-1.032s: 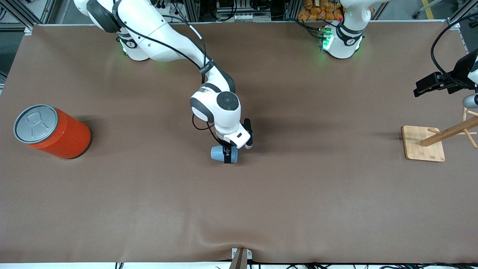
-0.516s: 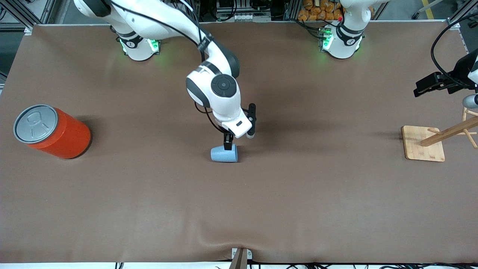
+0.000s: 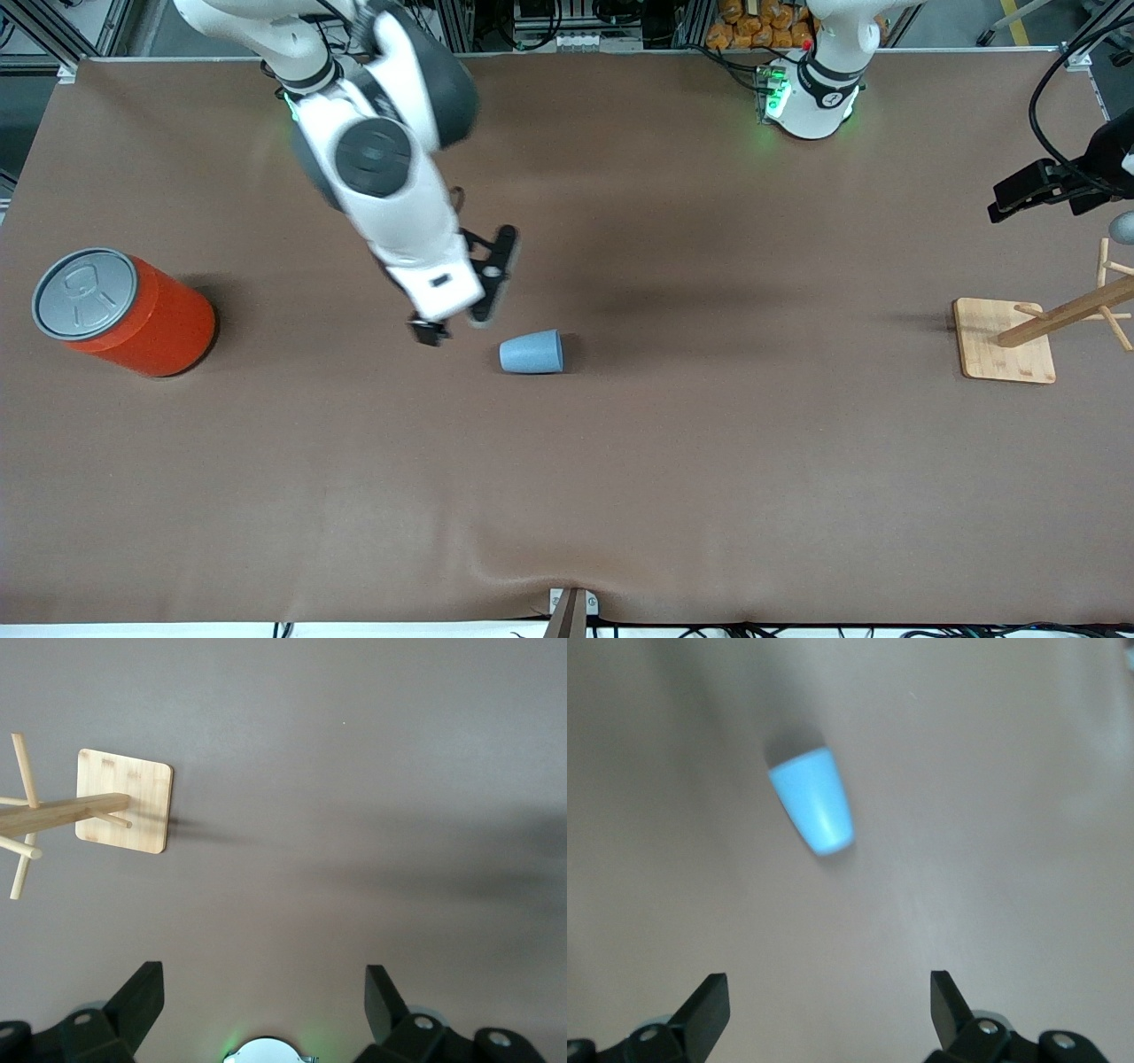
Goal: Flip cup
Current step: 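Withdraw the right gripper back beside the orange can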
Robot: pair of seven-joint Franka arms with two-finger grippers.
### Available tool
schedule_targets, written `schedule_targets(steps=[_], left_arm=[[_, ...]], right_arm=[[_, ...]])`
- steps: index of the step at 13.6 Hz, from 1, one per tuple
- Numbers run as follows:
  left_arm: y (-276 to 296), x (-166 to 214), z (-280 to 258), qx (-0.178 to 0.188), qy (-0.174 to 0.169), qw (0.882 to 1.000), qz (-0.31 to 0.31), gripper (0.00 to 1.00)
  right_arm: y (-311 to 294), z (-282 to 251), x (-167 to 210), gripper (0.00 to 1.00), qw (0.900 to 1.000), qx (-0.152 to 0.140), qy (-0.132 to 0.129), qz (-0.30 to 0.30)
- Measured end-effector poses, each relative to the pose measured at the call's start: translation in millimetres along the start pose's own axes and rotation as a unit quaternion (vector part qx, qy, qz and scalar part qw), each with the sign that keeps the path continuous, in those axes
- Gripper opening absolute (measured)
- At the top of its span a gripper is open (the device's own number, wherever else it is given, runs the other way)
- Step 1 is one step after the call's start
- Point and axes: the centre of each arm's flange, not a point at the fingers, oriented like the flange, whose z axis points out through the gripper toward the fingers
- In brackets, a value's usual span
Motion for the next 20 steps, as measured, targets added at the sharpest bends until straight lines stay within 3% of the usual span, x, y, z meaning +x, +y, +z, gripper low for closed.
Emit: schedule_targets(steps=[4,12,14,20], left_arm=[[-0.7,-7.8,-7.6,0.002,0.002,1.0,0.014,1.0],[12.2,-14.9,-6.7,0.006,-0.003,0.999,0.033,1.0],[25.4,-16.7,-6.3,0.007,-0.003,0.999,0.044,1.0],[31.8,-18.0,-4.6,0.008,-0.004,0.999,0.049,1.0]], right_arm=[[64.2,-62.9,-95.9,1.0,0.997,-0.007,0.007,0.082],[154.0,-59.9,-240.7,1.0,0.978,-0.004,0.007,0.21],[161.5,-56.1,-254.5,1.0,0.974,-0.002,0.006,0.227],[151.9,-29.3,-233.9,1.0,0.953,0.017,-0.011,0.304]])
